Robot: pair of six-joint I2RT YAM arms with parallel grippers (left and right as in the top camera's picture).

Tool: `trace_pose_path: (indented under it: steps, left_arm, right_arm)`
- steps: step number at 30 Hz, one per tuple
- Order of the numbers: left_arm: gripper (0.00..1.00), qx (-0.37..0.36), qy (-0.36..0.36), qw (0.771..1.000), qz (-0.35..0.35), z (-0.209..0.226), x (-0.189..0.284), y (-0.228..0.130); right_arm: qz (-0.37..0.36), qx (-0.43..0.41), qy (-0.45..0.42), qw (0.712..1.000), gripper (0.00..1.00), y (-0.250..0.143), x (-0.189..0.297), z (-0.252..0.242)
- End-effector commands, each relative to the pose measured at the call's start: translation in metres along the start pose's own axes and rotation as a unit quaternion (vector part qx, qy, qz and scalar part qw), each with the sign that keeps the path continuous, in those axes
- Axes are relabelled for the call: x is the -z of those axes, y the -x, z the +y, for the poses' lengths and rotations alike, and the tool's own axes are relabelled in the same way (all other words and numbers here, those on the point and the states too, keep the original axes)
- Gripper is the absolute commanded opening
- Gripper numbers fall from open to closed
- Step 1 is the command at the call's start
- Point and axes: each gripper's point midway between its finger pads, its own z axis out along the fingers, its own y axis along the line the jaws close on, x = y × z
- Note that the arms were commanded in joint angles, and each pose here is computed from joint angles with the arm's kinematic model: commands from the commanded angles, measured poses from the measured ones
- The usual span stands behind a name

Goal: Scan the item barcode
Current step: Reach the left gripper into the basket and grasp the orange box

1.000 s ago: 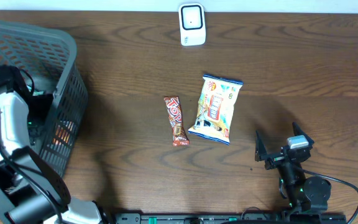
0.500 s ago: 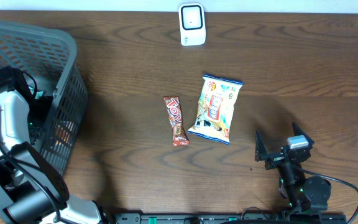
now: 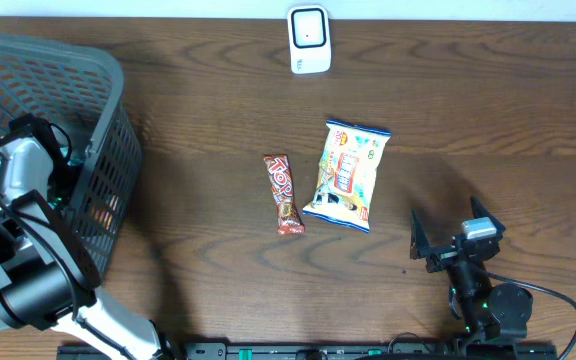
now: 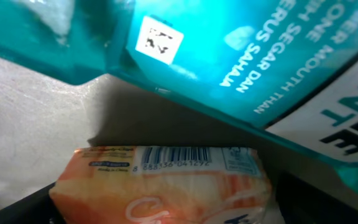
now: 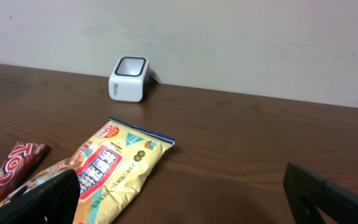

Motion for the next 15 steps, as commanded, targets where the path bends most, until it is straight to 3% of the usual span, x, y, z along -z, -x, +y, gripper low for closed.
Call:
trace_pose_path:
  steps: [1, 4, 9, 15]
  left_arm:
    - [0.9, -0.003, 0.038, 0.999, 0.017, 0.011, -0.019, -0.004]
    - [0.7, -0.005, 0.037, 0.999, 0.017, 0.013, -0.013, -0.006]
    - [0.57, -0.029, 0.014, 0.999, 0.0, 0.012, 0.01, -0.007]
    - [0.55, -0.028, -0.055, 0.994, -0.089, 0.018, 0.082, -0.001]
  right_arm:
    - [0.0, 0.001, 0.002, 1.0, 0.99, -0.001, 0.0, 0.001]
    - [0.0, 0.001, 0.002, 1.0, 0.99, -0.001, 0.0, 0.001]
    - [0.0, 0.001, 0.002, 1.0, 0.99, -0.001, 0.0, 0.001]
    - [0.0, 0.001, 0.002, 1.0, 0.99, -0.001, 0.0, 0.001]
